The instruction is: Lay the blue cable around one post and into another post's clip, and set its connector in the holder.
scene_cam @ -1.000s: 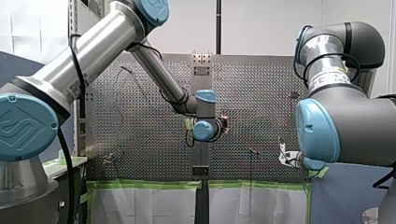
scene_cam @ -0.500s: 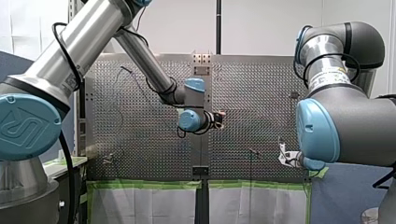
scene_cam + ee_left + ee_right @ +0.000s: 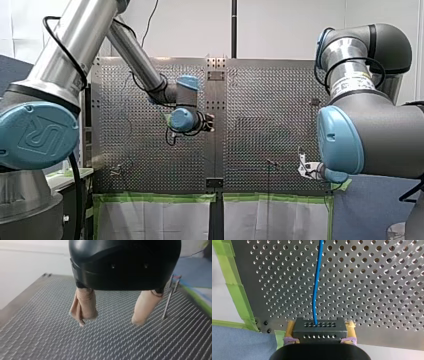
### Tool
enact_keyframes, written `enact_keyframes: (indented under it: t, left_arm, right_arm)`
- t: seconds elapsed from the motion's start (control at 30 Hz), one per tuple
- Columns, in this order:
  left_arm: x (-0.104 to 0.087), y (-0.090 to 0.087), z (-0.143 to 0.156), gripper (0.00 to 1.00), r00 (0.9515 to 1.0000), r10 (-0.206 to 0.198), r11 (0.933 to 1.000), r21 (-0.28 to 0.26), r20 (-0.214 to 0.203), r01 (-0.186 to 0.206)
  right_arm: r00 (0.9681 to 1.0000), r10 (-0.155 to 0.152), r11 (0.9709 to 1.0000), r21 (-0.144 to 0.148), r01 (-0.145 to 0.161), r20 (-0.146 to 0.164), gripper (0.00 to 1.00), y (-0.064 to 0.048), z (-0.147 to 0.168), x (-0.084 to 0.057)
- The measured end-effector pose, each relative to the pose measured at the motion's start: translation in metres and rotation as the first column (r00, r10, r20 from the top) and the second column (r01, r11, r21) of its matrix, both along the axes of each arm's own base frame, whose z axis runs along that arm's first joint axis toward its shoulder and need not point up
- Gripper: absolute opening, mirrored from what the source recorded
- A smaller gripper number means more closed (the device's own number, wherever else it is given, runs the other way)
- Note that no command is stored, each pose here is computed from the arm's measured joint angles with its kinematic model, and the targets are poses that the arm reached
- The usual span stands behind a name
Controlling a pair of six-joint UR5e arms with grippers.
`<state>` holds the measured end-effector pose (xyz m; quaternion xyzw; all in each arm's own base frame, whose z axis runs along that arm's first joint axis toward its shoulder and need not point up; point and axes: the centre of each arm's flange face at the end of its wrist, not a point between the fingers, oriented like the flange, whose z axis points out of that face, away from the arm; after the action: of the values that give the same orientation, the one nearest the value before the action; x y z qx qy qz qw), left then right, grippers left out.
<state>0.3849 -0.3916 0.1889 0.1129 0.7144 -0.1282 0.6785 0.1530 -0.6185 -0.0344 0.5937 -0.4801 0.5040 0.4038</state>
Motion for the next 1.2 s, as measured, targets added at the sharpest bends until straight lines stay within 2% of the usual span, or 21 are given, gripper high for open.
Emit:
enact_keyframes:
  t: [0.13,0.3,0.47,0.6,0.83,1.1,1.2]
  left_arm:
    - [0.0,0.018,0.01,1.0,0.9994,0.027,0.9988,-0.041,0.024,-0.026]
    - [-0.006,0.03,0.019,1.0,0.9979,0.04,0.9958,-0.085,0.051,-0.036]
    - [-0.015,0.042,0.03,1.0,0.9946,0.057,0.9909,-0.126,0.086,-0.046]
    - [-0.021,0.056,0.035,1.0,0.991,0.092,0.9859,-0.148,0.097,-0.077]
    - [-0.033,0.083,0.04,1.0,0.9849,0.154,0.9735,-0.183,0.08,-0.137]
    - [-0.054,0.111,0.044,1.0,0.9797,0.186,0.9605,-0.223,0.073,-0.166]
    - [-0.058,0.123,0.048,1.0,0.978,0.194,0.9523,-0.254,0.077,-0.169]
  right_arm:
    - [1.0,0.0,1.0,0.003,0.0,0.0,0.0,0.0,-0.001,0.0]
    - [1.0,0.001,1.0,0.004,-0.001,0.0,0.0,0.001,-0.001,0.0]
    - [1.0,0.001,1.0,0.005,-0.001,0.0,0.0,0.001,-0.001,0.0]
    - [1.0,0.002,1.0,0.006,-0.002,0.0,0.0,0.001,-0.001,0.0]
    - [1.0,0.002,1.0,0.006,-0.002,0.0,0.0,0.001,-0.001,0.001]
    - [1.0,0.005,0.9999,0.009,-0.005,0.0,0.0,0.002,-0.002,0.002]
    - [1.0,0.006,0.9999,0.01,-0.006,0.0,0.0,0.002,-0.002,0.003]
